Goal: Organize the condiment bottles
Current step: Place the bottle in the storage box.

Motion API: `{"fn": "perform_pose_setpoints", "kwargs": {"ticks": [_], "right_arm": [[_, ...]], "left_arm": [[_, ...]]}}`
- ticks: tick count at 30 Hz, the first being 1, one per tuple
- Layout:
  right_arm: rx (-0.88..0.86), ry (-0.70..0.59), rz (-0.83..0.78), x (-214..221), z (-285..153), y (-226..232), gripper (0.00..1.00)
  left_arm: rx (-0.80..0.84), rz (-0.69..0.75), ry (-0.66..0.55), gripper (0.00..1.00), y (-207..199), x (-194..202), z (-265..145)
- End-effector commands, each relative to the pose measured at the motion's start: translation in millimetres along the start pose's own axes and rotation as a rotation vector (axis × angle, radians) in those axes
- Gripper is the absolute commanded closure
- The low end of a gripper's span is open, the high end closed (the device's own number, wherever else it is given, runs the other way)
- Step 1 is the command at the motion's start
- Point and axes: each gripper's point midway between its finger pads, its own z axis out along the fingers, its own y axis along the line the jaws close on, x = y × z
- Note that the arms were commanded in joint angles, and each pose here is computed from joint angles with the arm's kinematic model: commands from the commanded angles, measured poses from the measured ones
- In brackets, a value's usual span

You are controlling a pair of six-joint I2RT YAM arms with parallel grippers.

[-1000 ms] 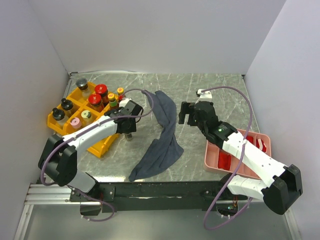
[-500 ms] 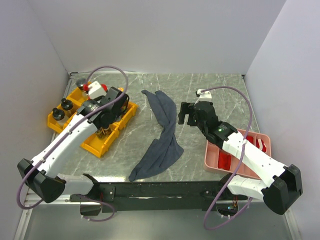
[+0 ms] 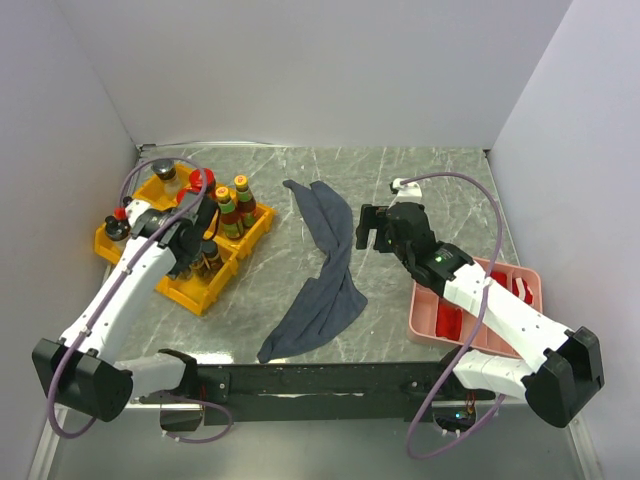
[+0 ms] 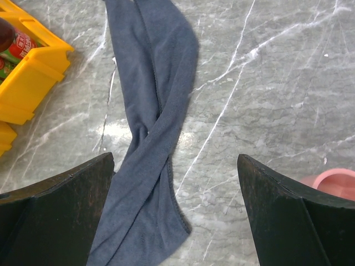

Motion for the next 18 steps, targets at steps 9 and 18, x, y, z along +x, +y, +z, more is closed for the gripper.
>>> {"fn": "perform_pose_setpoints", "kwargs": {"ticks": [9,18], "right_arm": [[-0.006,-0.026,0.008,-7,4,2,0.0],[-0.012,-0.031,0.011,-7,2,2,0.0]], "left_arm": [[0.027,-0.081,0.031,0.99,-6,20,28],[0.016,-0.15,0.041,0.87,1,35,46]]}}
